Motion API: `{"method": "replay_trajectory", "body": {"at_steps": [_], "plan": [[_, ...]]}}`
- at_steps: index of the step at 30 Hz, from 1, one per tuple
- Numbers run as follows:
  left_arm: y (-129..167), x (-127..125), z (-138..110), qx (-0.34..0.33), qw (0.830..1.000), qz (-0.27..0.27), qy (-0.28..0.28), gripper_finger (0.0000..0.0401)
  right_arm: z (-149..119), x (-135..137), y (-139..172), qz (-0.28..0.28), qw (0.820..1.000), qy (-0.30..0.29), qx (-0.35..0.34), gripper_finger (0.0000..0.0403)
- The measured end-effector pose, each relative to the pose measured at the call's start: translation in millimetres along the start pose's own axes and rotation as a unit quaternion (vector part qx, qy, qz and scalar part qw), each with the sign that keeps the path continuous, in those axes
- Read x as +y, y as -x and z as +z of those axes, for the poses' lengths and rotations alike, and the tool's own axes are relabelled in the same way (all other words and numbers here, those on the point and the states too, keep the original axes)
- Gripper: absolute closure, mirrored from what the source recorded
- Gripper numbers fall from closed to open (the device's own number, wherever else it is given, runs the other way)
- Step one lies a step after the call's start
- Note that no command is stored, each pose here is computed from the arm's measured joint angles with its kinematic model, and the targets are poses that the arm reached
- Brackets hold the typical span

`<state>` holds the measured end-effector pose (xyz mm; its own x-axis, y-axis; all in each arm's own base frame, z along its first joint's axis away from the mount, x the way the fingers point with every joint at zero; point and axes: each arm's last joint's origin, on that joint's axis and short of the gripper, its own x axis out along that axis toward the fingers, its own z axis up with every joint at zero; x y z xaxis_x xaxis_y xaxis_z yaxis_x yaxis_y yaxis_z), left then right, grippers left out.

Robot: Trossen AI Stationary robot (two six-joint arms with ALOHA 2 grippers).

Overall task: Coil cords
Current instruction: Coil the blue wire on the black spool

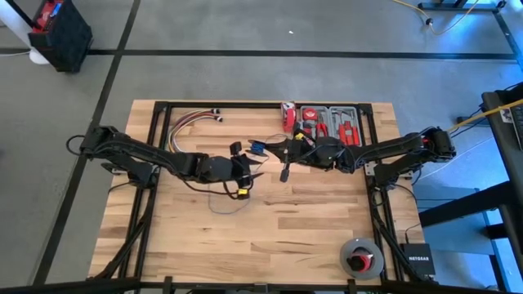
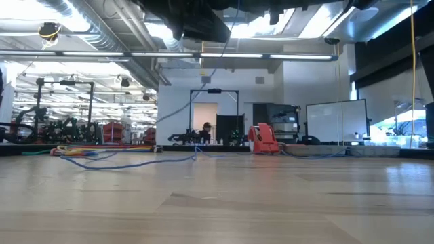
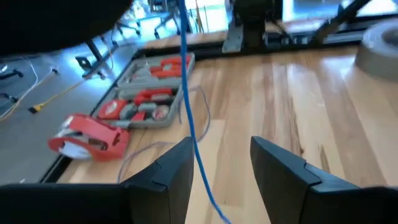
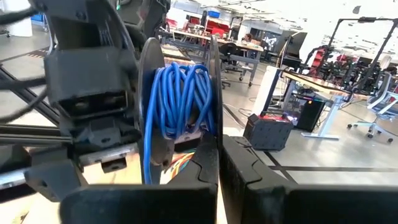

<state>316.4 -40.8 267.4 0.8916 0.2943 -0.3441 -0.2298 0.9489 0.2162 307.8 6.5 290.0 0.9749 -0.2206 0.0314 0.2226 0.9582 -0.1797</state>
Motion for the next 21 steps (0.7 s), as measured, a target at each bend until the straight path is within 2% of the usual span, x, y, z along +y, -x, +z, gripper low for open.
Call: {"method": "replay_trajectory", "body": {"at_steps": [4,8,21], "plan": [[1.5,-2.5,0.9,-0.004,1.000,-0.013,0.003,0.0248,0.0,-0.1,0.0,0.000,1.000,0.001,0.000,0.0403],[1.8,-6.5,0.2,0.000,0.995,-0.090,0.030,0.0248,-0.2,-0.9,0.0,-0.014,1.000,0.003,0.003,0.0403],[-1.2,1.0,-0.1,0.000,0.998,-0.058,0.039,0.0248,-0.5,-0.3,0.0,-0.004,1.000,0.009,0.003,0.0403]]}}
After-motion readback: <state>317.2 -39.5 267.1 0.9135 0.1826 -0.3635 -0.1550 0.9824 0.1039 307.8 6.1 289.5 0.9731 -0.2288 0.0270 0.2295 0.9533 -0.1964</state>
